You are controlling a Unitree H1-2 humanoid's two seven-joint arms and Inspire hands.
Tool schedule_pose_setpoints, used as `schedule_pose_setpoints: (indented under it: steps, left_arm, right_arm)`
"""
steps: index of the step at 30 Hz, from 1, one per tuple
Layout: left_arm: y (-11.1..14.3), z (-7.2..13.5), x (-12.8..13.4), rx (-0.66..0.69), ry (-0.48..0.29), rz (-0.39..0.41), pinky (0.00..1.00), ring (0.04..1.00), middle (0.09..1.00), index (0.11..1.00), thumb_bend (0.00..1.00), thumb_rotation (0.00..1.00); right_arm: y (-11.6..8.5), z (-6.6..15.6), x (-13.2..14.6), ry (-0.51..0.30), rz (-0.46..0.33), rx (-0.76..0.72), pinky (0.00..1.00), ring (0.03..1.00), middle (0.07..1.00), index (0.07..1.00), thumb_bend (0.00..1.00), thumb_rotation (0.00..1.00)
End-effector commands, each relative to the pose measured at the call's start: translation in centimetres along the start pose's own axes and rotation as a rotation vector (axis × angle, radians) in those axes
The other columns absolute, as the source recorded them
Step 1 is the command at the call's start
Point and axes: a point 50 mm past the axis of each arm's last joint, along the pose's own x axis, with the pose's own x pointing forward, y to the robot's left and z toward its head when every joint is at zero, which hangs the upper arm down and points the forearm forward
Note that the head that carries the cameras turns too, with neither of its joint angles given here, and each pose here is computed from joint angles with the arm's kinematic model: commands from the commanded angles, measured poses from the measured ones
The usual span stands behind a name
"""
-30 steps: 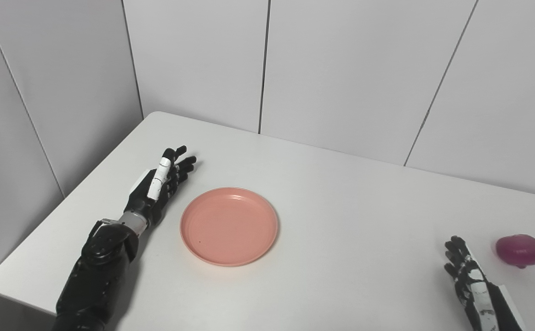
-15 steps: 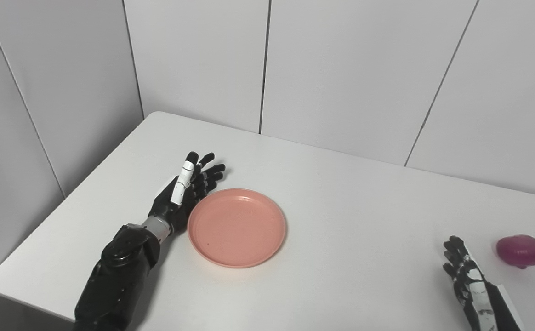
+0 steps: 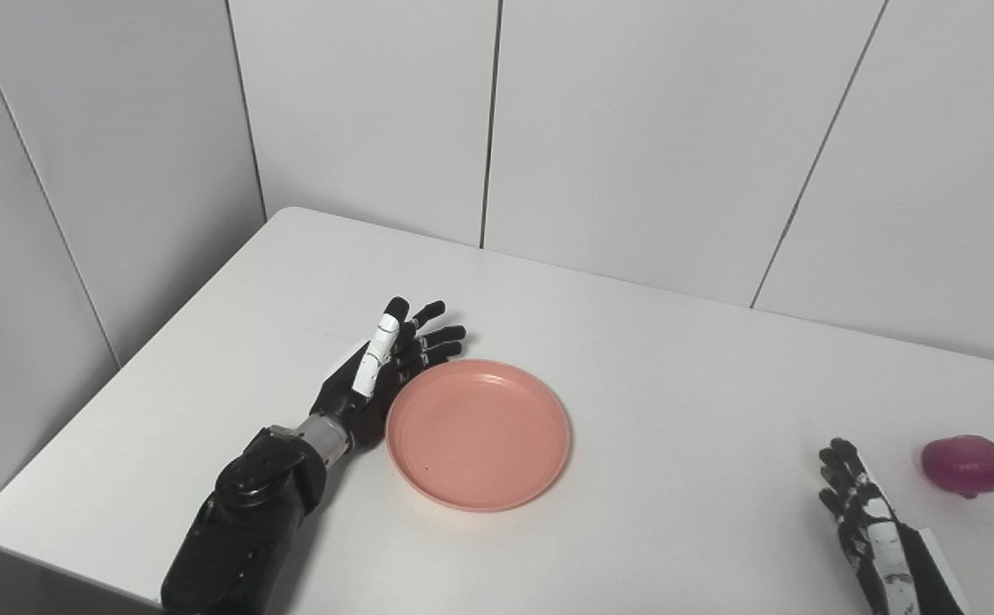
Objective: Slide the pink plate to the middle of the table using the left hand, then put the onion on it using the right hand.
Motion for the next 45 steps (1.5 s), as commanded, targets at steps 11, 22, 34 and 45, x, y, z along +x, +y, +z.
schedule_pose_setpoints:
  steps: [11,22,34,45]
  left_arm:
    - [-3.2,0.9,0.2,-0.028,-0.012,-0.108,0.90,0.867,0.853,0.912,0.77,0.98]
    - [-7.4,-0.9,1.0,-0.052,0.027,-0.148,0.91,0.877,0.868,0.906,0.83,0.96]
    - [-11.2,-1.3,1.6,-0.009,0.071,-0.201,0.94,0.895,0.883,0.920,0.78,0.96]
    - [-10.4,-1.1,0.9,-0.015,0.084,-0.224,0.93,0.891,0.886,0.916,0.77,0.96]
  right_arm:
    - [0.4,1.0,0.4,-0.030,-0.002,0.009,1.00,1.000,0.959,0.970,0.89,1.00]
    - [0.7,1.2,0.4,-0.033,-0.007,0.012,1.00,1.000,0.956,0.966,0.90,1.00]
    - [1.8,1.7,0.5,-0.043,-0.014,0.006,1.00,1.000,0.950,0.957,0.90,1.00]
    - [4.2,2.6,0.9,-0.037,-0.024,0.002,1.00,0.993,0.936,0.946,0.92,1.00]
